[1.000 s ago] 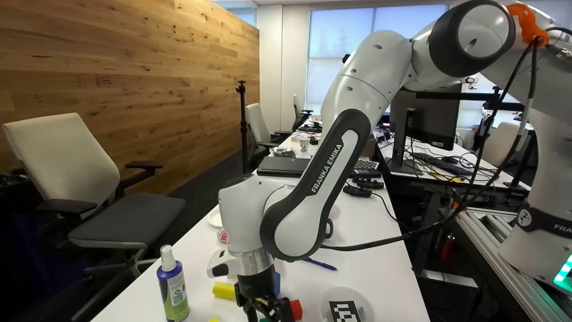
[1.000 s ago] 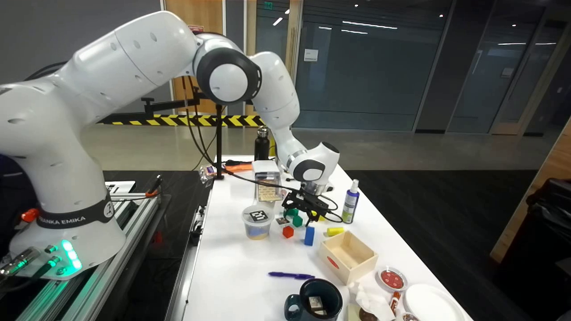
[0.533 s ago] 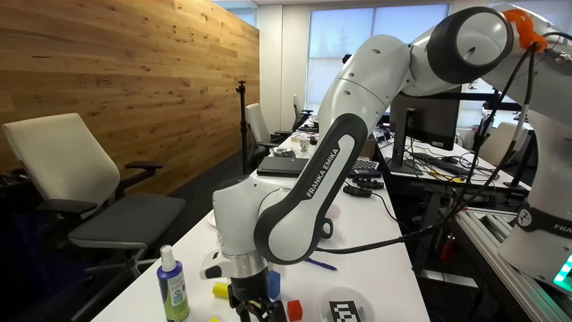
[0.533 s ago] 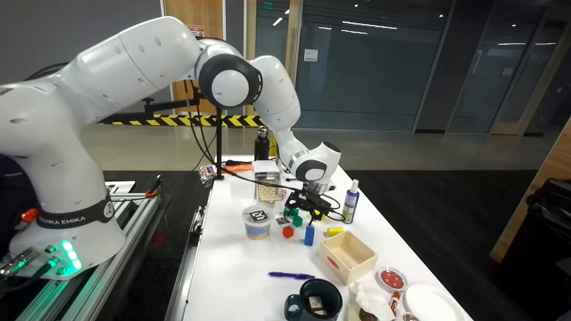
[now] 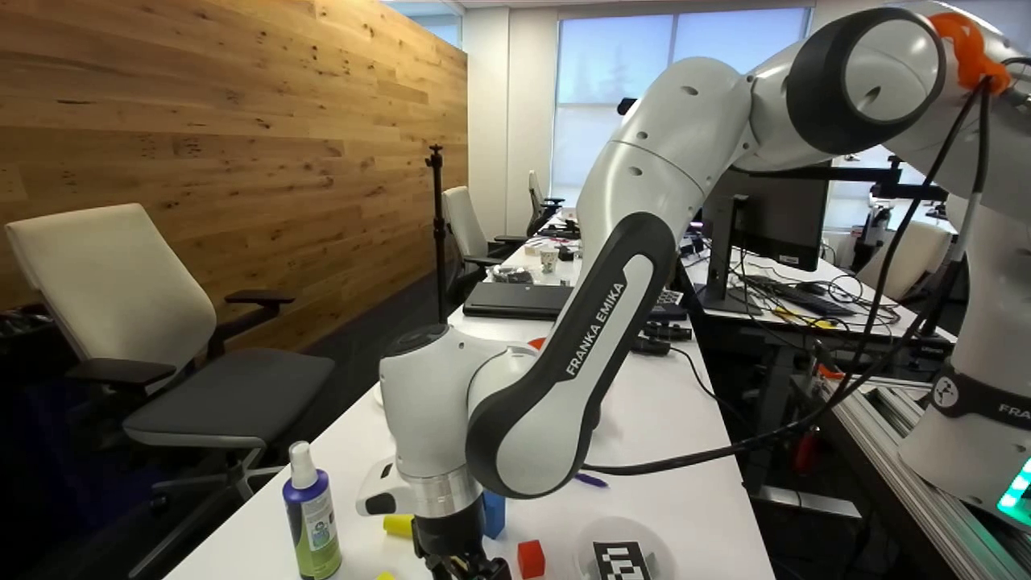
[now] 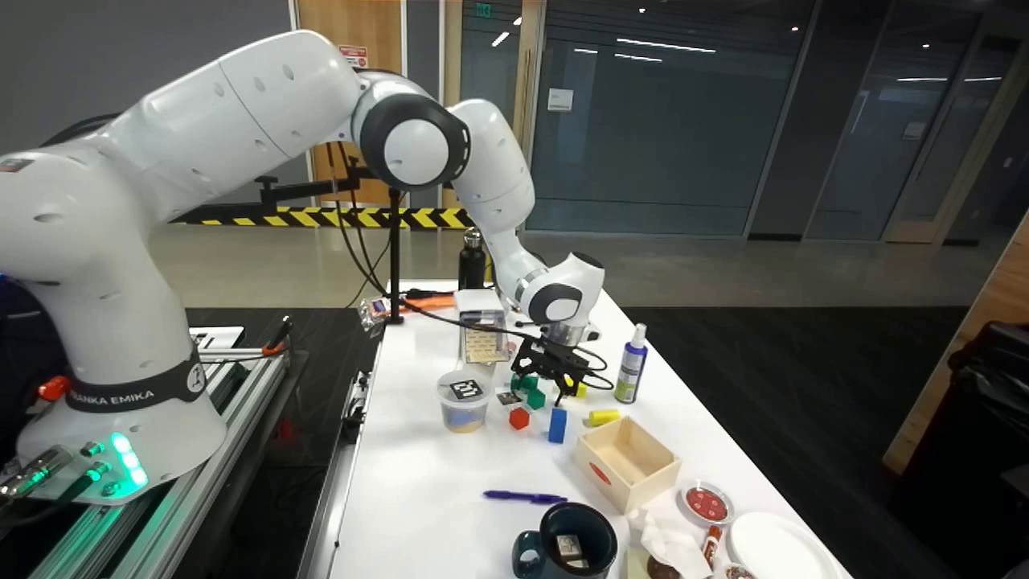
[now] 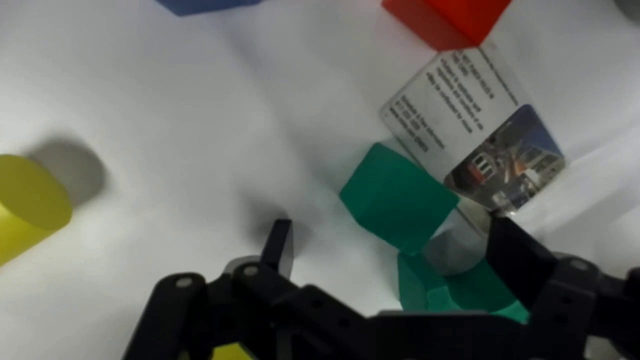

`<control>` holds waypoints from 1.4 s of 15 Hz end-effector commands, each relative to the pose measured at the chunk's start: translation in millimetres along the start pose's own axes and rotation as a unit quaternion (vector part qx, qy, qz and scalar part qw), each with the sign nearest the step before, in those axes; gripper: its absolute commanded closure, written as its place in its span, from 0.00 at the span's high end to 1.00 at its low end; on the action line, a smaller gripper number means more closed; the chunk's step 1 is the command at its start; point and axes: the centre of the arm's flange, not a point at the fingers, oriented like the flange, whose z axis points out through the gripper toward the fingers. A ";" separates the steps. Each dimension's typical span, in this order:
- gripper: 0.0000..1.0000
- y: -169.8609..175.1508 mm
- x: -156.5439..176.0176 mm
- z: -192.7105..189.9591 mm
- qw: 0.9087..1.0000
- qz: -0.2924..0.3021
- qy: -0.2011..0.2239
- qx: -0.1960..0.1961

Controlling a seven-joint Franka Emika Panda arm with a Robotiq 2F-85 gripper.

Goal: Put the green square on top of the blue block.

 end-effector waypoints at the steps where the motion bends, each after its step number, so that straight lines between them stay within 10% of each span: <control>1: 1.00 -29.8 -4.9 -5.1 0.999 0.031 -0.018 -0.028; 21: 1.00 -4.8 -16.9 3.2 0.995 0.099 0.007 -0.030</control>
